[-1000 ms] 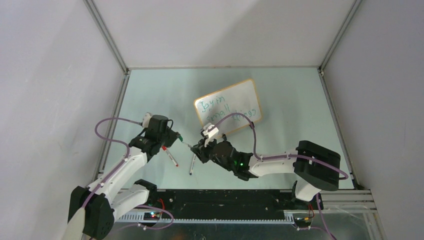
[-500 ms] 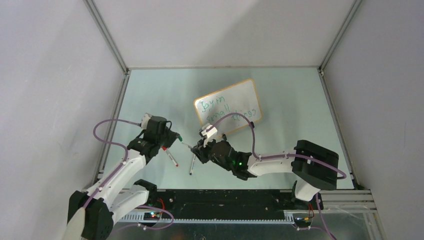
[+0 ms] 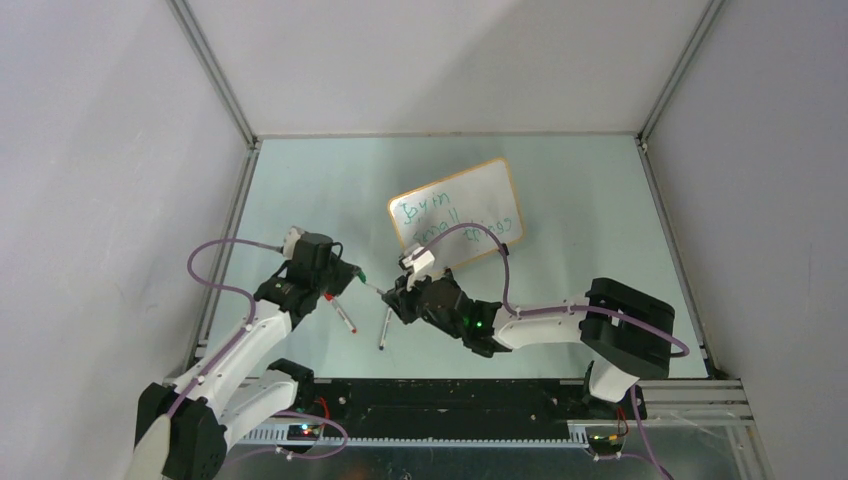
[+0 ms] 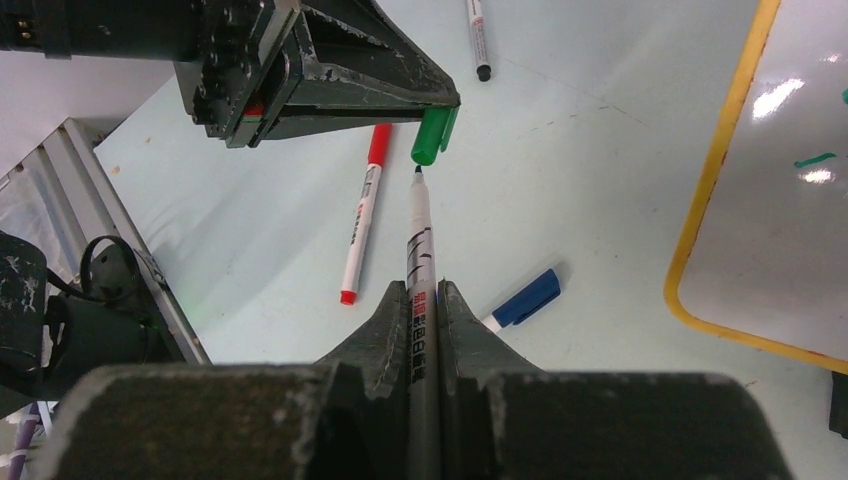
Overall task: Write a sentence on the whiteboard
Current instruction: Close the whiteboard marker at the center of the board.
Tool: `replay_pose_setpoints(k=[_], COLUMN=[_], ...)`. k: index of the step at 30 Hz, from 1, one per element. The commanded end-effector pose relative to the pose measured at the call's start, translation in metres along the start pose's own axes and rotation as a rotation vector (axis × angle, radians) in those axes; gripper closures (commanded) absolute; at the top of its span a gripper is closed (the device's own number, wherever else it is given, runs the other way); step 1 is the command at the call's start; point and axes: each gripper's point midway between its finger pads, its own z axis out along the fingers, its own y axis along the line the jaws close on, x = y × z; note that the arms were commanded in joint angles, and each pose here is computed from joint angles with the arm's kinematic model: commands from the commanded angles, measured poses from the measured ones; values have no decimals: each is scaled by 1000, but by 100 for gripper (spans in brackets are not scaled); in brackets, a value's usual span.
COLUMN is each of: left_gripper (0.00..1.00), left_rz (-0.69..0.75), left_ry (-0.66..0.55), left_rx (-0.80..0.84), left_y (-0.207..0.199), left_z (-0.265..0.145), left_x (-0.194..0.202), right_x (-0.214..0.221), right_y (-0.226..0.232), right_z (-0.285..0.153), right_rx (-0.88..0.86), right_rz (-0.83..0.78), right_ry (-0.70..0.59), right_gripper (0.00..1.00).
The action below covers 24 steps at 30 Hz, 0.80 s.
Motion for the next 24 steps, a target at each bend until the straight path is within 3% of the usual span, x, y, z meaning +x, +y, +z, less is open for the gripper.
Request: replay_pose_setpoints(k=[1,24], left_gripper=[100,100], left_rz=[1,4], left_ry=[-15,8], left_rx=[33,39], left_y=[-5,-5], left_z=[-2,0], left_x=[-4,0], right_x=[-20,-27], right_y=[7,3], right_z=[7,13], right_rx=[-15,-8], right_rz=[30,47], right_ry=[-47,-54], right_gripper=[100,100])
